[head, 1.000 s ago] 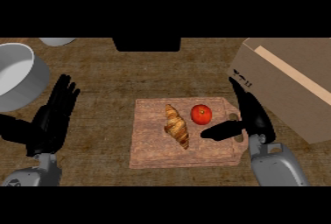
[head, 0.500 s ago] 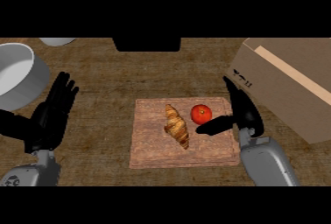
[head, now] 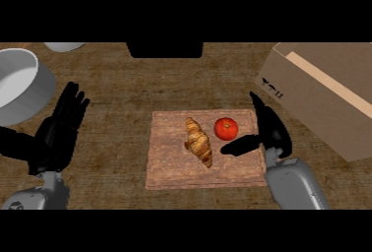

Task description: Pick the tomato from the cutting board and place it in the cardboard box

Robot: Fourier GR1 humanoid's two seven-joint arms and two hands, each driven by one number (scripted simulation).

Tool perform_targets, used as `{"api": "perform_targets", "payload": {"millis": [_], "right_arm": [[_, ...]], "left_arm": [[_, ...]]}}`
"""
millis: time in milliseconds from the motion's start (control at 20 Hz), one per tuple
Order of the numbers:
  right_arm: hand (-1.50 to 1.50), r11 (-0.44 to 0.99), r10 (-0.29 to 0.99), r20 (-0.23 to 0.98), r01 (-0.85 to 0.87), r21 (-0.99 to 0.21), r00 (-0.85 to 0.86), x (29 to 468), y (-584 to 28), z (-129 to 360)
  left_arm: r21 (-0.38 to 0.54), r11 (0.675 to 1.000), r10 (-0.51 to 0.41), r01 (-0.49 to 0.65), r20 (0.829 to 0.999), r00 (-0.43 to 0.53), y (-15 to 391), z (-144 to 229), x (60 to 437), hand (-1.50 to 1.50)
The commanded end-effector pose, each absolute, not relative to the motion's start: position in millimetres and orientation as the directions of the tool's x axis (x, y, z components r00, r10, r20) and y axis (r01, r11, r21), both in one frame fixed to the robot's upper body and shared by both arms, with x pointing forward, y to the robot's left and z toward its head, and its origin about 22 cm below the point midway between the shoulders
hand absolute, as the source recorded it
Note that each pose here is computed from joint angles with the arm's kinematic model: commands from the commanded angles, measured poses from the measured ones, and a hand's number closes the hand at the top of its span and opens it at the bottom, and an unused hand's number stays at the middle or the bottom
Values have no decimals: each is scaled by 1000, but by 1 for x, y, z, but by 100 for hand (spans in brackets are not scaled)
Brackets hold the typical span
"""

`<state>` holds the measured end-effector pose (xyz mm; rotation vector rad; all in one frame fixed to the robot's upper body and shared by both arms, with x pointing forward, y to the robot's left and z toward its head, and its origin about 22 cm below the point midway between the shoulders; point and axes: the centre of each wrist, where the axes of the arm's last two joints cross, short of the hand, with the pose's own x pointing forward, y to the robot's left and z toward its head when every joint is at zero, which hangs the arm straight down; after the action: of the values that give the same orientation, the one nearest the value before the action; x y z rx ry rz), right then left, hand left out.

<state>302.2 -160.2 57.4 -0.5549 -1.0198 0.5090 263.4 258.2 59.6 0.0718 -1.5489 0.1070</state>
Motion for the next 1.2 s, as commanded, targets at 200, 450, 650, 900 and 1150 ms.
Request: {"api": "perform_targets", "payload": {"millis": [200, 450, 650, 900, 1150], "right_arm": [[-150, 758, 629, 647, -155, -634, 431, 308, -130, 32], [-150, 763, 626, 648, -170, -624, 433, 317, -147, 37], [-150, 741, 652, 616, -198, -642, 442, 325, -144, 25], [-150, 750, 641, 628, -186, -635, 442, 300, -151, 16], [-150, 737, 655, 617, -188, -649, 436, 321, -129, 18]], "left_arm": [[-24, 995, 26, -95, 999, 23, 262, 63, 242, 0], [-21, 994, 24, -106, 999, 30, 259, 76, 267, 0], [-33, 994, 36, -108, 999, 28, 269, 50, 263, 0], [-32, 993, 36, -113, 999, 36, 272, 47, 271, 0], [-17, 994, 18, -110, 1000, 5, 257, 72, 248, 0]]}}
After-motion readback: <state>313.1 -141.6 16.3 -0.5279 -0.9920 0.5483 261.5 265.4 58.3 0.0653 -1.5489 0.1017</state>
